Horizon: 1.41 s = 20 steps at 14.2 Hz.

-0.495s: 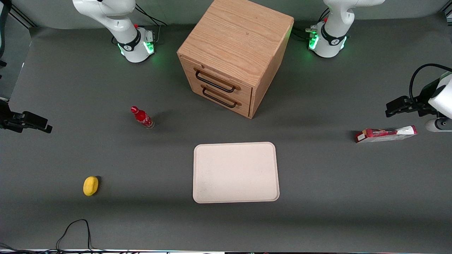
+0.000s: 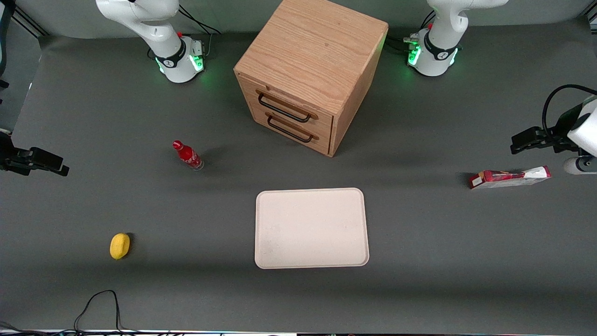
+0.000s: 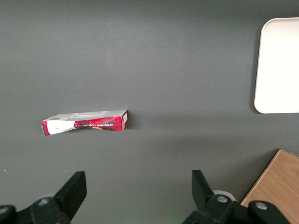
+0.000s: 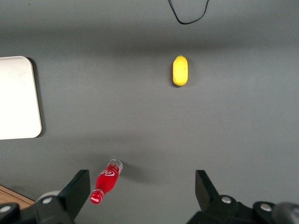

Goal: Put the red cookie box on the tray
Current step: 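Move the left gripper down over the red tartan cookie box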

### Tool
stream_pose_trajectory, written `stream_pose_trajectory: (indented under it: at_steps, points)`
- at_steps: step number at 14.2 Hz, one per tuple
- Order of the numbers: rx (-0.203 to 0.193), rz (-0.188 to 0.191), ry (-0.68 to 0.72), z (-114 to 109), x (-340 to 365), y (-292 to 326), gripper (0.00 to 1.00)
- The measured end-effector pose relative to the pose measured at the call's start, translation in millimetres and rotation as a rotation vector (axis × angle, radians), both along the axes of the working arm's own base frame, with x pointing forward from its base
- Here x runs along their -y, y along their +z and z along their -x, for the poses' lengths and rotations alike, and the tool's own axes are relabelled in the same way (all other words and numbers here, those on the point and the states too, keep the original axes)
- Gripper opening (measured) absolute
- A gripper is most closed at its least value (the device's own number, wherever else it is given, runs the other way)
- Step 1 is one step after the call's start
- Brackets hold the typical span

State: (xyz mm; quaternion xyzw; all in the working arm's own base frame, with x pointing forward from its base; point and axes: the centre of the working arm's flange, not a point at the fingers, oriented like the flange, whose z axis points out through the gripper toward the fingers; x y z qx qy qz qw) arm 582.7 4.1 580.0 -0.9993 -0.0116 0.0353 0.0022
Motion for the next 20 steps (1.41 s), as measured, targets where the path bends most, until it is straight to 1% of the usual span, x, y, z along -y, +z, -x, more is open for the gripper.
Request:
stream_pose_trajectory:
  at_steps: [2, 4, 5, 6, 7, 8, 10, 11, 13, 15, 17, 20]
  points:
    - [-0.01, -0.003, 0.011, 1.3, -20.9, -3.0, 1.0]
    - [-0.025, -0.013, 0.016, 4.6, -54.4, -9.2, 1.0]
    - [-0.032, -0.011, 0.008, 7.3, -73.7, -13.2, 1.0]
    - [-0.035, -0.008, 0.005, 10.3, -92.4, -16.8, 1.0]
    - [-0.028, -0.006, 0.006, 14.3, -111.0, -21.4, 1.0]
    - [-0.013, -0.007, 0.007, 20.7, -127.2, -28.2, 1.0]
    - [0.015, -0.009, 0.015, 41.8, -143.7, -47.0, 1.0]
    - [0.017, -0.008, 0.017, 54.3, -147.1, -56.5, 1.0]
    - [0.007, -0.003, 0.032, 74.2, -155.9, -68.8, 1.0]
    - [-0.002, 0.0, 0.064, 82.2, -165.0, -74.1, 1.0]
    - [-0.008, -0.005, 0.188, 84.6, -172.8, -78.0, 1.0]
    - [-0.017, -0.024, 0.478, 85.0, -173.3, -82.6, 1.0]
